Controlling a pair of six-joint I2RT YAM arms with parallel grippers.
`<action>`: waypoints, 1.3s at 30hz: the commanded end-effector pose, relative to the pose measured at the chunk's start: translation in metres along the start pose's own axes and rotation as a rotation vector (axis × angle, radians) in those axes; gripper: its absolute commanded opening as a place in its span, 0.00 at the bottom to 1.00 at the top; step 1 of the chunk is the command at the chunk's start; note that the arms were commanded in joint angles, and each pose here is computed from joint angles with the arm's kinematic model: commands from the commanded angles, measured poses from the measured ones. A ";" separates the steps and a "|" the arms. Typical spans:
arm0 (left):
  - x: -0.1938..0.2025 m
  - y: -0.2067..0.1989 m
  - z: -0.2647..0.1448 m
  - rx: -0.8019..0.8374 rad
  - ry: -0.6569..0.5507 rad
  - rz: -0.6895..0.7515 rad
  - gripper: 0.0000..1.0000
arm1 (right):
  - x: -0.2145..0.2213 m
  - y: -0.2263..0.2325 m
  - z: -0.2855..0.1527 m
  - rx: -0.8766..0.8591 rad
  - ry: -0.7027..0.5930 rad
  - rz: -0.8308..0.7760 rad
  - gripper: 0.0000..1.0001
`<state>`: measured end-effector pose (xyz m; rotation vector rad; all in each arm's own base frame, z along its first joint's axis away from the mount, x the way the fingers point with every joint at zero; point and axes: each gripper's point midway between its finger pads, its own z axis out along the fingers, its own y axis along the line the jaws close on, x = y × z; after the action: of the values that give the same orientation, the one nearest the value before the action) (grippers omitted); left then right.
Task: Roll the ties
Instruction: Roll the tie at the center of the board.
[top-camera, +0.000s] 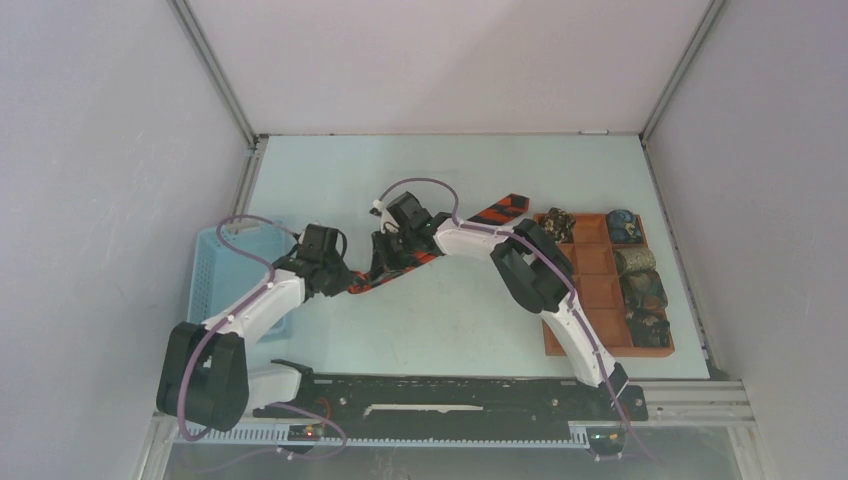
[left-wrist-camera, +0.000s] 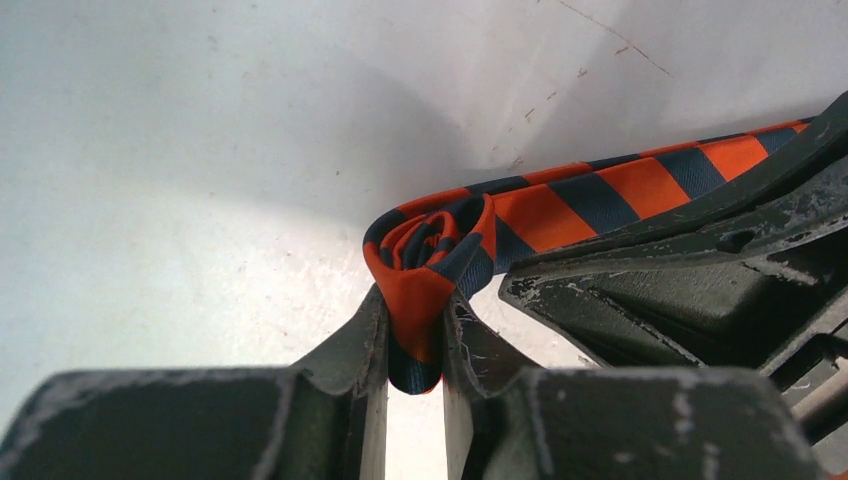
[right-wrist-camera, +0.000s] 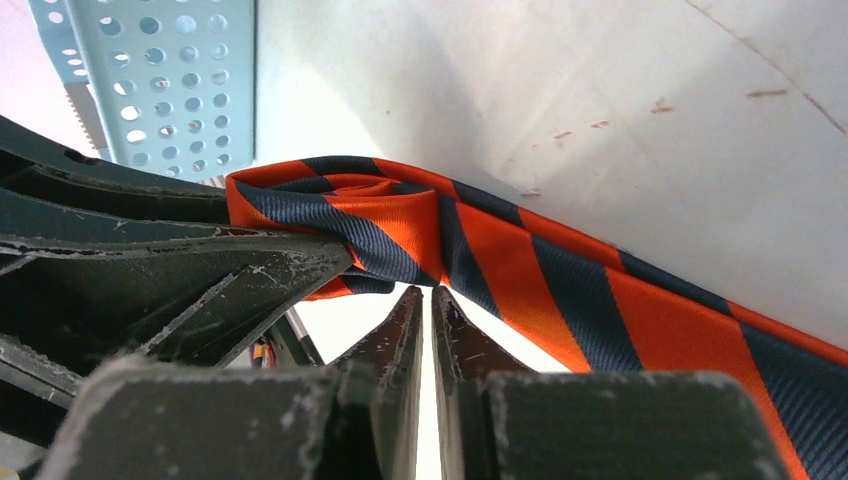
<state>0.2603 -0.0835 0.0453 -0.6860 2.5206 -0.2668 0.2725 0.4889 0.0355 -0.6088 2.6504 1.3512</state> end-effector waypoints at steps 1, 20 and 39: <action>-0.009 0.010 -0.011 -0.096 -0.012 0.096 0.00 | -0.020 0.031 -0.009 -0.036 -0.053 -0.064 0.11; -0.014 0.010 -0.022 -0.234 0.021 0.223 0.00 | -0.009 0.050 0.028 -0.079 -0.020 -0.049 0.10; -0.019 0.026 -0.020 -0.448 0.055 0.391 0.00 | -0.009 0.038 -0.021 -0.107 -0.079 -0.021 0.10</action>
<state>0.2489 -0.0604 0.0563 -0.3699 2.7457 0.3139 0.2489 0.5080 0.0258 -0.5920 2.6558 1.4556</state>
